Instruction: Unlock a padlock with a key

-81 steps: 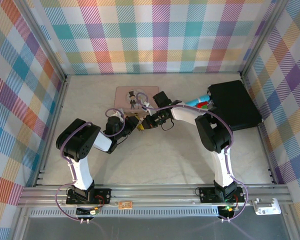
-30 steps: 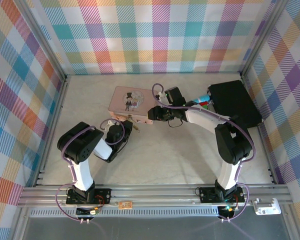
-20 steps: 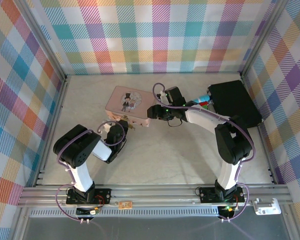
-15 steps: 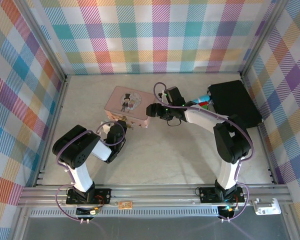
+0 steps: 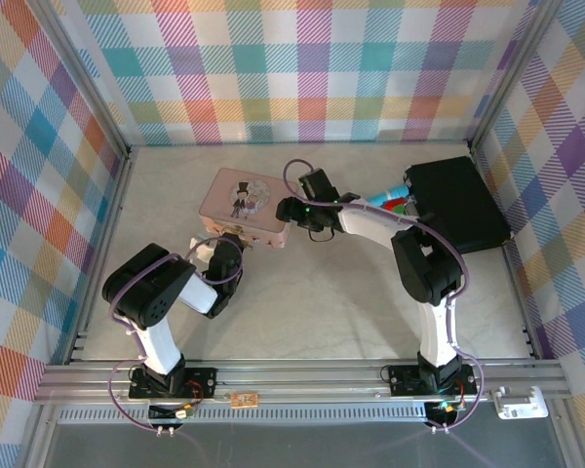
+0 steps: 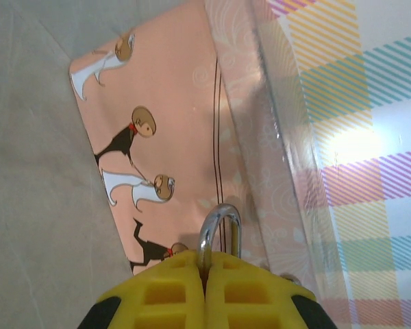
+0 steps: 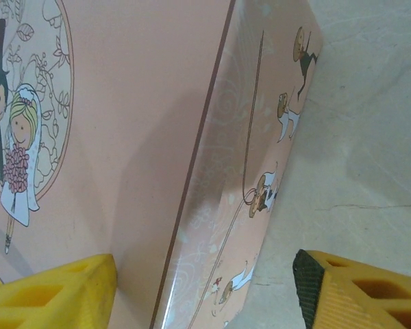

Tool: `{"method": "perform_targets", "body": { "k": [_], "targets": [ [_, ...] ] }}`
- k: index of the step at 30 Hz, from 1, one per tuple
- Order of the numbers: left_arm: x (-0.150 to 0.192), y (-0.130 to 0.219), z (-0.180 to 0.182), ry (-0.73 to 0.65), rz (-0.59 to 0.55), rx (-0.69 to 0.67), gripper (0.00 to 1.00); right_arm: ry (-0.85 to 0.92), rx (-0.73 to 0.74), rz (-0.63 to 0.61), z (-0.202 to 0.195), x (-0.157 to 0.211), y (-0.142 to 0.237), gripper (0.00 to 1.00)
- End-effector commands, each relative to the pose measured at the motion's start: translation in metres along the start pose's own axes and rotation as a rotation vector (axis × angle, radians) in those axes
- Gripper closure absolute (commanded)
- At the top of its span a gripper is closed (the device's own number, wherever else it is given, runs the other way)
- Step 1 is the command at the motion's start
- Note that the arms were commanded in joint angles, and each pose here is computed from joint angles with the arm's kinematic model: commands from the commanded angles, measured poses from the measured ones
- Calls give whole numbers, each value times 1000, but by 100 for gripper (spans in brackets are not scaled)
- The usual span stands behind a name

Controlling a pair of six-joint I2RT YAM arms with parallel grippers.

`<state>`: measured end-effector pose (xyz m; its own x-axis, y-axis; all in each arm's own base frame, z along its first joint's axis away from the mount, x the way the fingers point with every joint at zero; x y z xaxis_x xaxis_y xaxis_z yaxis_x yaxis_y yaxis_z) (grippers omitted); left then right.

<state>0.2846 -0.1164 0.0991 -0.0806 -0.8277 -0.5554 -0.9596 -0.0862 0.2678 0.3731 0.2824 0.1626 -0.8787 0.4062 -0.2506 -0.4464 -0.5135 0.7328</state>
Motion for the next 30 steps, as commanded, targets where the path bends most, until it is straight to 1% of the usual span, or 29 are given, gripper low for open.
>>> {"method": "perform_targets", "body": {
  "k": [1, 6, 9, 11, 14, 17, 21, 25, 28, 30],
  "targets": [
    [-9, 2, -7, 10, -123, 1, 100, -66, 129, -45, -26, 7, -3, 33],
    [-20, 5, -9, -9, -208, -24, 100, -83, 149, -63, -34, 11, 2, 35],
    [-24, 3, -14, -24, -206, -6, 100, -77, 127, -56, -30, 10, 3, 35],
    [-27, 1, -17, -43, -181, 13, 100, -60, 105, -50, -25, 8, 4, 35],
    [-34, 2, -22, -75, -105, 40, 100, -14, 42, -46, -13, 4, 11, 34],
    [-43, 9, -33, -152, -12, 54, 100, 55, -15, -46, 1, 1, 24, 30],
    [-59, 30, -52, -345, 118, -10, 100, 152, -54, -49, 10, -3, 47, 25],
    [-68, 51, -62, -478, 245, -7, 100, 235, -37, -66, 8, -3, 72, 18],
    [-69, 62, -67, -546, 356, 2, 100, 298, 14, -90, -1, -1, 91, 9],
    [-68, 69, -70, -564, 407, 43, 100, 323, 49, -105, -10, 1, 103, 1]
  ]
}}
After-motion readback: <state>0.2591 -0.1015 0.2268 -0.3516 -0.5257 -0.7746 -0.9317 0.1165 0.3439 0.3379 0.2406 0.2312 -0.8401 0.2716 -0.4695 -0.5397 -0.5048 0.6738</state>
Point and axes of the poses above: each hand's point on the last joint's axis, 136 mm out from that joint toward the fingers, its own y axis back along the fingers, its own z axis along the line the jaws close on, x = y × z, the point moved 10 cm from there along y, back along the fingers, and after that the axes turned 14 degrees about -y, right-handed, at the moved point
